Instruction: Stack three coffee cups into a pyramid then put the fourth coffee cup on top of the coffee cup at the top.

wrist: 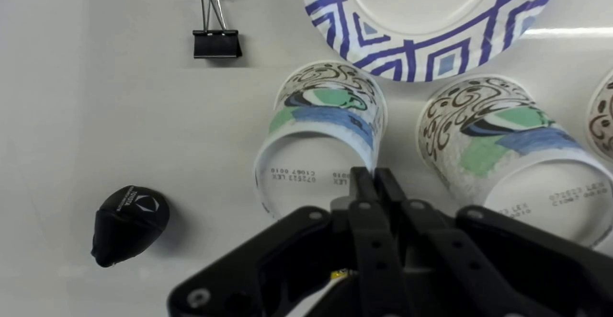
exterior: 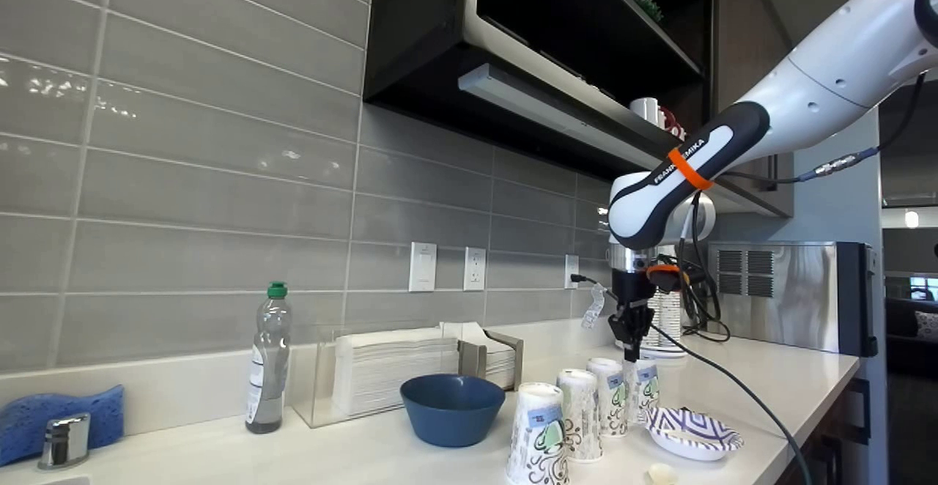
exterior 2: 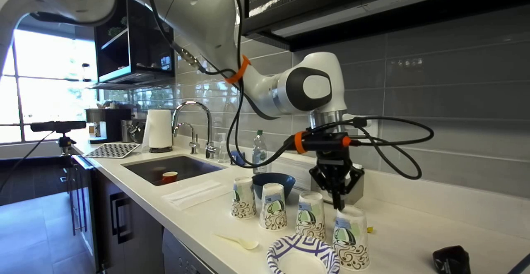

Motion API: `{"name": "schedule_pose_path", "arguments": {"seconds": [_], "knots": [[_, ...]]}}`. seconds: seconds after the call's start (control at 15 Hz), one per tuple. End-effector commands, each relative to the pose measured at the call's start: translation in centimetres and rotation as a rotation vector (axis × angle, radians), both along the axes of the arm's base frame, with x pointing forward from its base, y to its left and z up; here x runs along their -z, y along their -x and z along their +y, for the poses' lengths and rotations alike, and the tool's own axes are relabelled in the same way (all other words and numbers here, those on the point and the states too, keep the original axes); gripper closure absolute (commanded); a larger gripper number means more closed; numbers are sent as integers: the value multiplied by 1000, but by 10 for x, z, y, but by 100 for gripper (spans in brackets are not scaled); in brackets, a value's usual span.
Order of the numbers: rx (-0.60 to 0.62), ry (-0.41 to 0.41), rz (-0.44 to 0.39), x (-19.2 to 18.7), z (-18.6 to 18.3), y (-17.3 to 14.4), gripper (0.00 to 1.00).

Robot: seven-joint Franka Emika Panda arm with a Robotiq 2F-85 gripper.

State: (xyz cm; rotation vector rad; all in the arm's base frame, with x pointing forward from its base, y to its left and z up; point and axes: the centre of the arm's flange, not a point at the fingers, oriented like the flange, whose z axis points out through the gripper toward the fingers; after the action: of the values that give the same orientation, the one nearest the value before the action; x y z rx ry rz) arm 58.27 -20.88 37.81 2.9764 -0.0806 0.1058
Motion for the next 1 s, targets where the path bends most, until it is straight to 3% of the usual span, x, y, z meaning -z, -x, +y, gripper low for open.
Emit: {"name": "schedule_pose_path", "arguments": {"seconds": [0.0, 0.93], "knots": [[-9, -14, -4, 1, -7, -8, 100], [-34, -72, -9, -6, 10, -9, 99]]}}
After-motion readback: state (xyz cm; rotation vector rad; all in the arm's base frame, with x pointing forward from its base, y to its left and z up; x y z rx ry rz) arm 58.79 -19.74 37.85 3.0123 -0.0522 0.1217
